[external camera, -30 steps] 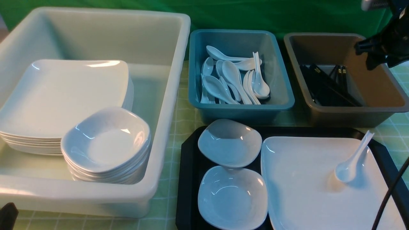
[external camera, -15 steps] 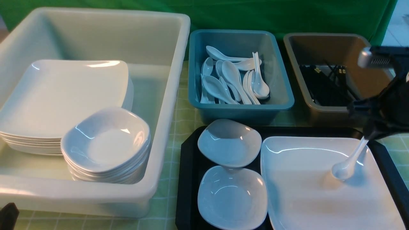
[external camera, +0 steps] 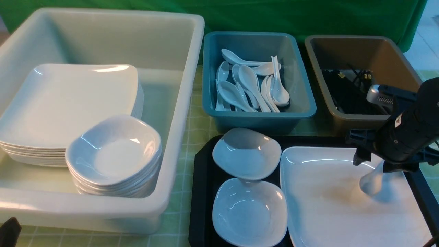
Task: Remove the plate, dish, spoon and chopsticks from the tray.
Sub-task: Use the right arm to grab a soup spoon from the plate
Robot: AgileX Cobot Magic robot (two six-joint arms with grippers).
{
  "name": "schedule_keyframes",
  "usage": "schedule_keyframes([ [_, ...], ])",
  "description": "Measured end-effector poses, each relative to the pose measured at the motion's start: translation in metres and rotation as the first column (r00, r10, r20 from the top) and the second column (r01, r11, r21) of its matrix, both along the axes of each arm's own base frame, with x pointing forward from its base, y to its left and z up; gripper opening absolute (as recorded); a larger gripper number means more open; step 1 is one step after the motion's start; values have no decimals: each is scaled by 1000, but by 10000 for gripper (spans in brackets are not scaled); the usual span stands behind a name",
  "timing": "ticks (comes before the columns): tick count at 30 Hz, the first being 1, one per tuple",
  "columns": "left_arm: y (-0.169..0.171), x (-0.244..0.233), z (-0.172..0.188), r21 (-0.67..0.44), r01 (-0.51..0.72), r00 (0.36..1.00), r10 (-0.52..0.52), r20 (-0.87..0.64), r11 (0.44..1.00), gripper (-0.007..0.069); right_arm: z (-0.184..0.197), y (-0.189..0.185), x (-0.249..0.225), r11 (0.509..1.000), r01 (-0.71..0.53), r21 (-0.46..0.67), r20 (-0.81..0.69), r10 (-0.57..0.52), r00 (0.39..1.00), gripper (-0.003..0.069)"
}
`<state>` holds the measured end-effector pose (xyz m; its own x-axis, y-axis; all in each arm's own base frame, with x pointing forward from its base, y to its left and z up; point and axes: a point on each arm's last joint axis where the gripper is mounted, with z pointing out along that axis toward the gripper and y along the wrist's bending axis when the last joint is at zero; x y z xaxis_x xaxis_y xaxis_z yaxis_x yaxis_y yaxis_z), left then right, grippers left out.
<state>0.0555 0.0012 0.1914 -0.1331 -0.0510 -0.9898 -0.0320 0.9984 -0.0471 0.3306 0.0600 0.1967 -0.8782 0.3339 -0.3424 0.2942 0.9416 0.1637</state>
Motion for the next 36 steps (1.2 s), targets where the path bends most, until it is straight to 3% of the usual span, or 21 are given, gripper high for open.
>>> schedule_keyframes([
  [8, 0, 0, 0, 0, 0, 1000, 0, 0, 1000, 204, -5, -8, 8, 994, 38, -106, -3, -38, 999, 463],
  [22, 0, 0, 0, 0, 0, 1000, 0, 0, 1000, 211, -29, -8, 13, 991, 56, -120, -58, -64, 996, 453],
  [26, 0, 0, 0, 0, 0, 1000, 0, 0, 1000, 211, -29, -8, 13, 992, 47, -120, -61, -55, 997, 362],
  [27, 0, 0, 0, 1, 0, 1000, 0, 0, 1000, 211, -29, -8, 12, 992, 33, -119, -65, -41, 997, 272],
  [30, 0, 0, 0, 1, 0, 1000, 0, 0, 1000, 211, -30, -6, 11, 993, 3, -114, -81, -12, 997, 152],
  [36, 0, 0, 0, 1, 0, 1000, 0, 0, 1000, 211, -22, -3, 6, 988, -121, -100, -109, 111, 988, 157],
])
